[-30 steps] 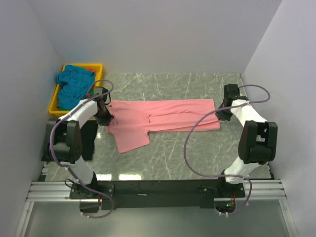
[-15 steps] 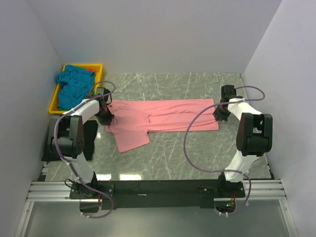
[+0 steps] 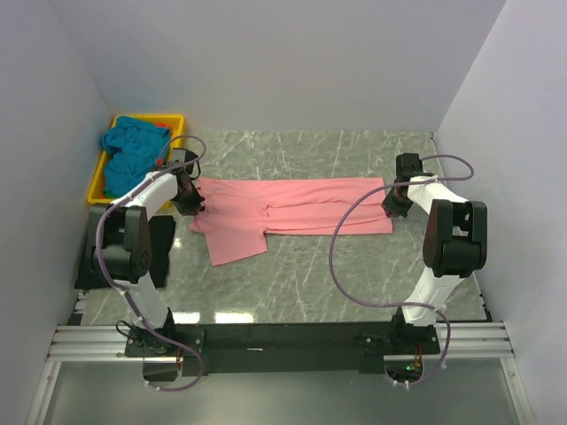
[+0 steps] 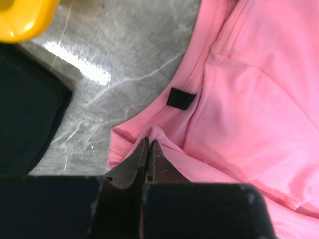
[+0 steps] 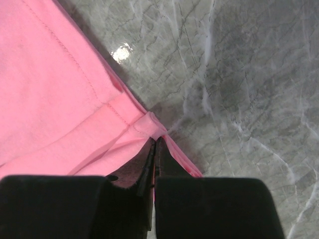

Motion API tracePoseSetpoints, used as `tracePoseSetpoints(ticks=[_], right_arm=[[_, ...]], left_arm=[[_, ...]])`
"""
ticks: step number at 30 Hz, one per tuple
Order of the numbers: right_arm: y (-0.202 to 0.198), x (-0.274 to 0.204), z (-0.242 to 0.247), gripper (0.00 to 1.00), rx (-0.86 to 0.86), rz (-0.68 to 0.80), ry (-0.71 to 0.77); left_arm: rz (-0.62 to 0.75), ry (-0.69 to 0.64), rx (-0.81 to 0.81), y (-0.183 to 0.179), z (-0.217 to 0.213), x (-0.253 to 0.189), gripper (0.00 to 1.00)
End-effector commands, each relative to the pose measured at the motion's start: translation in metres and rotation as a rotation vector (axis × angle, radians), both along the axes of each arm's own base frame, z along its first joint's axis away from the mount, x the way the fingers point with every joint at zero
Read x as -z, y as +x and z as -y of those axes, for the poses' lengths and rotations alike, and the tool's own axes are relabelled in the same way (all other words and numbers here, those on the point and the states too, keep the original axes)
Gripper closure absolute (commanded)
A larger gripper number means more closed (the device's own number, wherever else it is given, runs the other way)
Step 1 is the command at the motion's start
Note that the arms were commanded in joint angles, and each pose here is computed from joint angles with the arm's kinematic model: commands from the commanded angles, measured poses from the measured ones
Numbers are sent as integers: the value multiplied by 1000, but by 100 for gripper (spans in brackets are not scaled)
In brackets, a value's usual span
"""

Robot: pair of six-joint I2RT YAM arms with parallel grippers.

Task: Fold and stack the t-shirts
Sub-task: Fold the tshirt

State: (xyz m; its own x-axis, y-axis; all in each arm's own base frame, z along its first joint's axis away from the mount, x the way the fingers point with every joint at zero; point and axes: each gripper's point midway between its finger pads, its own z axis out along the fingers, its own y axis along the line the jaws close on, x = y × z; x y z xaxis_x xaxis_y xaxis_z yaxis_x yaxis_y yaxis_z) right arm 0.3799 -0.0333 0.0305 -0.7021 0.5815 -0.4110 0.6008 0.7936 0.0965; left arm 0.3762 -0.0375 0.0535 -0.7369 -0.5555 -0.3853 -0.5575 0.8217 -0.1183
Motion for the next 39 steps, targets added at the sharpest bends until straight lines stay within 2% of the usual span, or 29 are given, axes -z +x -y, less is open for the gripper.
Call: tracePoseSetpoints(ticks=[1,8,11,15,16,17,18,19,21,23,24,27,32,39], right_arm=[[11,-4,7,99,1,28,-47],[13,-1,8,98,0,21,-49],[14,-2,6,95,-5,25,-41],[19,-12,3,83,-19,56,-28],[20,-16,0,76,-25,66,-19],[20,-19,-1,73,-28,74,-16],[22,-30,-3,69,-33,101,-14],[22,-36,-4,63,-35,115,-14],[23,-54,-9,57,-48,162,-9],[21,-65,-14,52,-56,183,-3],[19,-77,-20,50,-71,212,-1],[11,-96,-33,44,-100,264,13],[-16,-111,-75,41,-220,323,58],[-56,-113,-115,41,-349,348,115]], left_arm=[[34,40,-12,15,-9,-8,99],[27,55,-17,23,-11,-1,99],[14,58,-18,23,-12,5,94],[12,47,-29,19,-10,4,76],[17,46,-29,19,-10,1,73],[28,43,-27,20,-9,-3,69],[48,42,-31,20,-10,-14,60],[60,40,-33,20,-10,-20,56],[100,36,-36,18,-11,-38,42],[124,29,-35,15,-10,-49,36],[143,23,-40,10,-10,-58,29],[170,5,-35,-9,-7,-69,20],[134,-23,27,-58,17,-55,20],[78,-59,100,-107,61,-22,33]])
